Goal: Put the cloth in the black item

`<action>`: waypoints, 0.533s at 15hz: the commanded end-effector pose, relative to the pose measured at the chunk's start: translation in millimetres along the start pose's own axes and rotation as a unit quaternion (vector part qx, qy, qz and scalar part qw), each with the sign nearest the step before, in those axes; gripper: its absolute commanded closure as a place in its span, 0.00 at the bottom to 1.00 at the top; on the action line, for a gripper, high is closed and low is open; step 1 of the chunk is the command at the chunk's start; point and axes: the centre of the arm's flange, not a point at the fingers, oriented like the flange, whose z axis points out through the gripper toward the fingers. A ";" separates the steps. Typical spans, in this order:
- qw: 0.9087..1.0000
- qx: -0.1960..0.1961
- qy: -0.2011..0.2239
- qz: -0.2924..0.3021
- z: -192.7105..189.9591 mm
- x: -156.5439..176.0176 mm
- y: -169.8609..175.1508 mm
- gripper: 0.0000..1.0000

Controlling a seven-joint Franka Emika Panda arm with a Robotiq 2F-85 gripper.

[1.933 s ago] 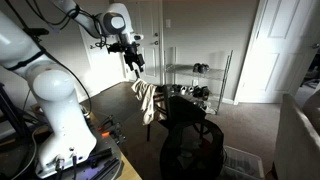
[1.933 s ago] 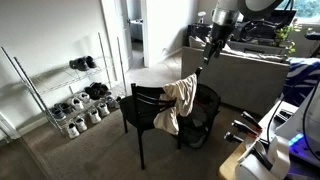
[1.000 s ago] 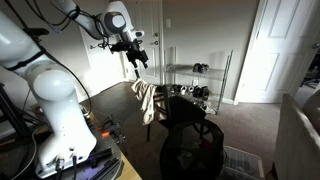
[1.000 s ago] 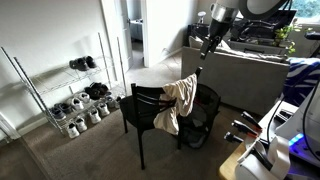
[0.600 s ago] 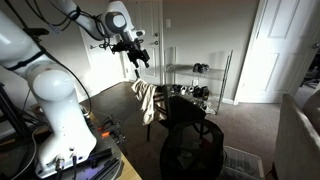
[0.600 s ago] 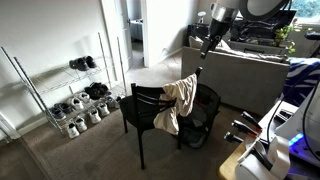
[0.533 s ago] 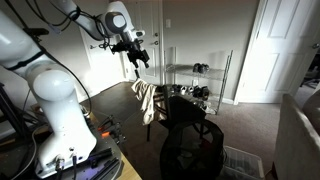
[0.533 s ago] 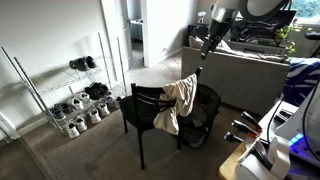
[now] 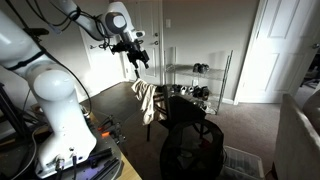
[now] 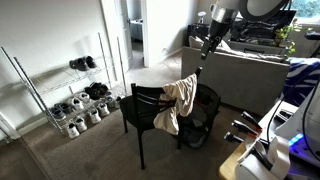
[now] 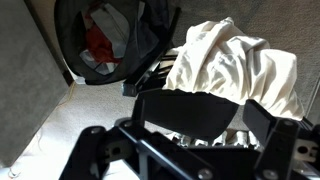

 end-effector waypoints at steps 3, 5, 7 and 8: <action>1.000 0.000 0.000 0.000 0.0 0.0 0.0 0.00; 1.000 0.007 0.001 0.013 -0.4 6.2 -17.8 0.00; 1.000 0.008 -0.004 0.028 7.1 17.9 -44.6 0.00; 0.999 0.008 -0.006 0.035 10.1 20.5 -58.3 0.00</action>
